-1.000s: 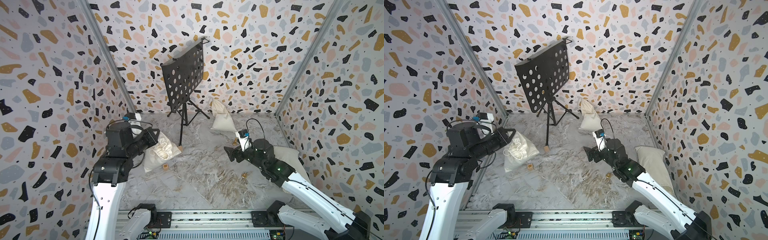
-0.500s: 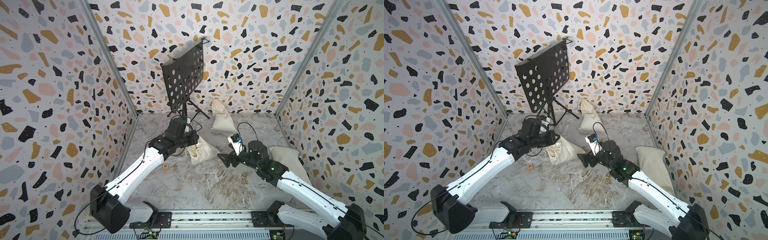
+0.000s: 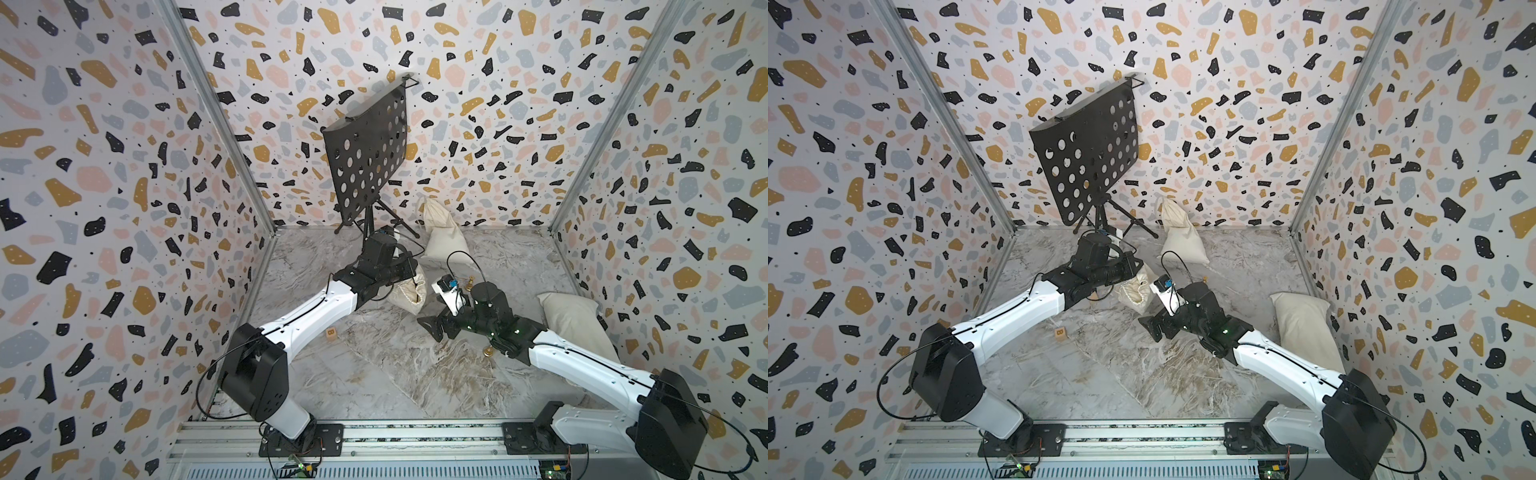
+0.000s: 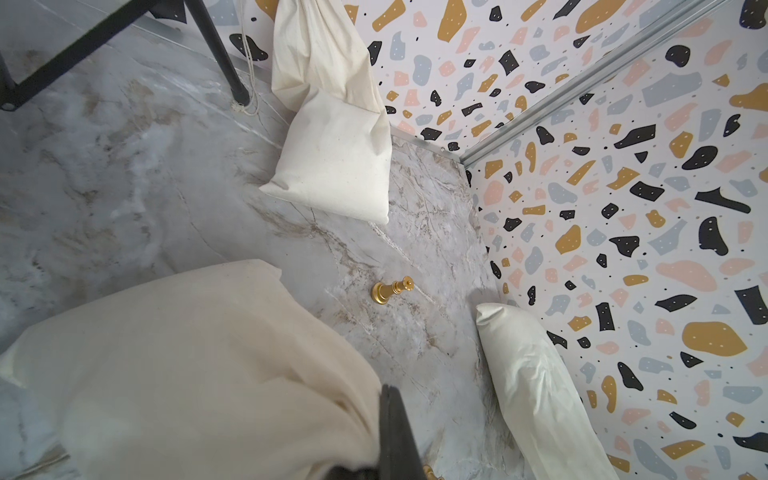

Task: Close the soil bag
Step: Frap the soil bag at the center of the board.

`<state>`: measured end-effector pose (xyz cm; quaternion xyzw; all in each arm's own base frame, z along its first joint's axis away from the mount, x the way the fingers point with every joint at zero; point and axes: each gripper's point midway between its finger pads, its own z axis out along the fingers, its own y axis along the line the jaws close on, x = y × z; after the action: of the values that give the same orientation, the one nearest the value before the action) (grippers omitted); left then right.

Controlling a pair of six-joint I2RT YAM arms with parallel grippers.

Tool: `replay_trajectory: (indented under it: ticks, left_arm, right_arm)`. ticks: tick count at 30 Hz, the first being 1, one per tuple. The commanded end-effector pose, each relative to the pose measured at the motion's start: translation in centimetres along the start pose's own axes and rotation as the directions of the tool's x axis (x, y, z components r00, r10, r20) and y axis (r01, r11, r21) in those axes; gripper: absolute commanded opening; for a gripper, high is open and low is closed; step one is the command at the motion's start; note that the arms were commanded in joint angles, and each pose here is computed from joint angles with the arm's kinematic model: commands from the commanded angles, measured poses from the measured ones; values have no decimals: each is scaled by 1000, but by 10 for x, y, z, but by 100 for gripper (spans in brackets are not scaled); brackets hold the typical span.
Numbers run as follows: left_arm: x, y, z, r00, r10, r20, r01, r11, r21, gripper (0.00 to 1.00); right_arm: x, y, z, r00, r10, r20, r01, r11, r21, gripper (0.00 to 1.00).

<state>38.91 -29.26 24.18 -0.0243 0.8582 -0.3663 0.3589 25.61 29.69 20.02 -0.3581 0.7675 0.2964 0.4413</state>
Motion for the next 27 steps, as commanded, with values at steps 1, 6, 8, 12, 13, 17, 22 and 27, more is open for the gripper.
replay_trajectory:
  ticks: [1, 6, 8, 12, 13, 17, 22, 27]
  left_arm:
    - [-39, -39, -13, 992, 17, 128, -32, 993, 110, 0]
    - [-38, -42, -17, 991, 24, 129, -39, 993, 115, 0]
    - [-38, -43, -21, 991, 31, 132, -46, 992, 114, 0]
    - [-32, -38, -26, 991, 36, 128, -50, 993, 109, 0]
    - [-32, -35, -31, 990, 44, 131, -57, 994, 96, 0]
    - [-46, -27, -69, 973, 109, 204, -117, 993, 27, 10]
    - [-54, -15, -139, 921, 244, 305, -224, 969, -101, 50]
    - [-19, 11, -170, 916, 307, 260, -277, 950, -147, 65]
  right_arm:
    - [-33, 2, 0, 995, -35, 94, 35, 999, -1, 99]
    - [-44, -14, 16, 996, -38, 82, 32, 997, 73, 71]
    - [-47, -16, 21, 995, -38, 89, 31, 997, 76, 46]
    - [-56, -17, 24, 993, -42, 112, 33, 996, 84, 2]
    - [-56, -19, 24, 993, -48, 108, 38, 995, 94, 0]
    - [-60, -29, 18, 991, -86, 105, 69, 985, 160, 0]
    - [-71, -32, 14, 989, -102, 110, 81, 980, 182, 0]
    - [-81, -33, 14, 987, -111, 113, 88, 977, 192, 0]
